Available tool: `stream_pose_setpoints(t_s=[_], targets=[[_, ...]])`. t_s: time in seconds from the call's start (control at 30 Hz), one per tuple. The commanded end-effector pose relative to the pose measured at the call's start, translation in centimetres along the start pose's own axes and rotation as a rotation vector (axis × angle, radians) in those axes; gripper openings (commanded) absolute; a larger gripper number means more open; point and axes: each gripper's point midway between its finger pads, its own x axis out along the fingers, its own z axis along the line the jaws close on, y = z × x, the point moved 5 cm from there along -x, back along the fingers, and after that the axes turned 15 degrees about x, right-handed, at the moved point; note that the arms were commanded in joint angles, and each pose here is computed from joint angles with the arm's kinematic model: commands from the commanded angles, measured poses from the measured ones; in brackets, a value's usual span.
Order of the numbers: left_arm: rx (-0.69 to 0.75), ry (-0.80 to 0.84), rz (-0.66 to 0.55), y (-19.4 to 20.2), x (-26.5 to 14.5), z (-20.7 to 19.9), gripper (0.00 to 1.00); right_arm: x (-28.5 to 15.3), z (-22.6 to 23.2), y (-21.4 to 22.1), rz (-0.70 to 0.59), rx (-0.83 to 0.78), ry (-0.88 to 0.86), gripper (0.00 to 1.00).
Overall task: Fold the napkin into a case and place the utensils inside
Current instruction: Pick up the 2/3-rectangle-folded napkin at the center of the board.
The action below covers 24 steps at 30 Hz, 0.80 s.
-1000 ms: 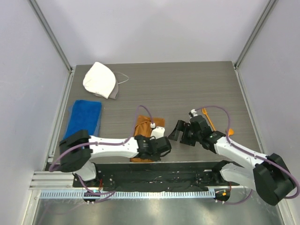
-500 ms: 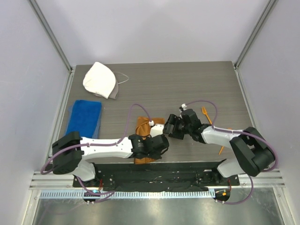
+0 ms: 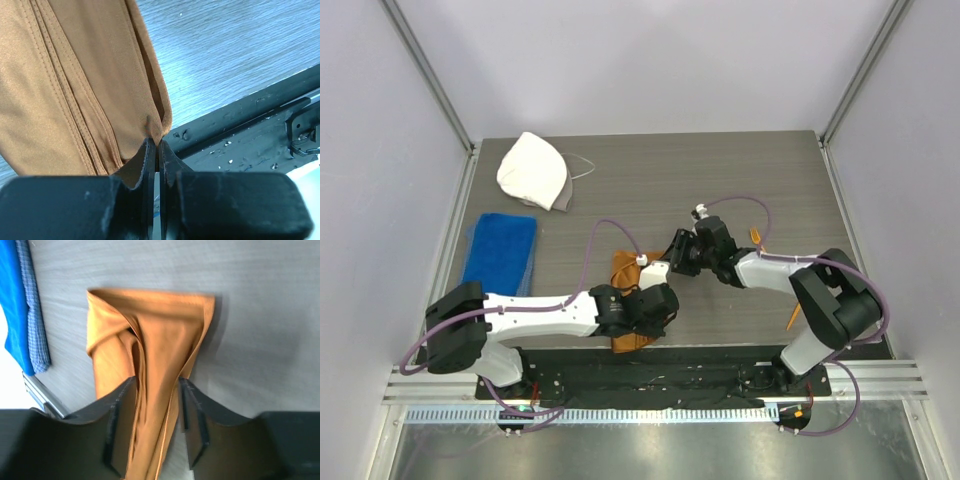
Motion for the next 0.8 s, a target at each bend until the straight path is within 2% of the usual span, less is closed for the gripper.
stream_pose_setpoints(t_s=[0.0,0.17,0.33,0.43,0.77], targets=[[-0.012,0.054,-0.063,-1.9,-0.4,-1.1,0.07,1.1,1.6,-2.1,-0.046,-0.063,-0.043,0.42],[-0.005,0.054,-0.066,-2.2,-0.6,-1.2,0.06,2.0,0.6,-2.2,-0.028,-0.074,0.009,0.43],[-0.016,0.048,-0.067,-2.2,-0.8,-0.7,0.06,0.5,-0.3,-2.0,-0.056,-0.094,0.061,0.62],[-0.024,0.05,-0.065,-2.3,-0.8,-0.5,0.06,-0.4,-0.2,-1.7,-0.057,-0.091,0.048,0.67],[-0.029,0.078,-0.071,-2.9,-1.2,-1.1,0.06,1.4,-0.7,-0.7,0.008,-0.043,-0.008,0.63]])
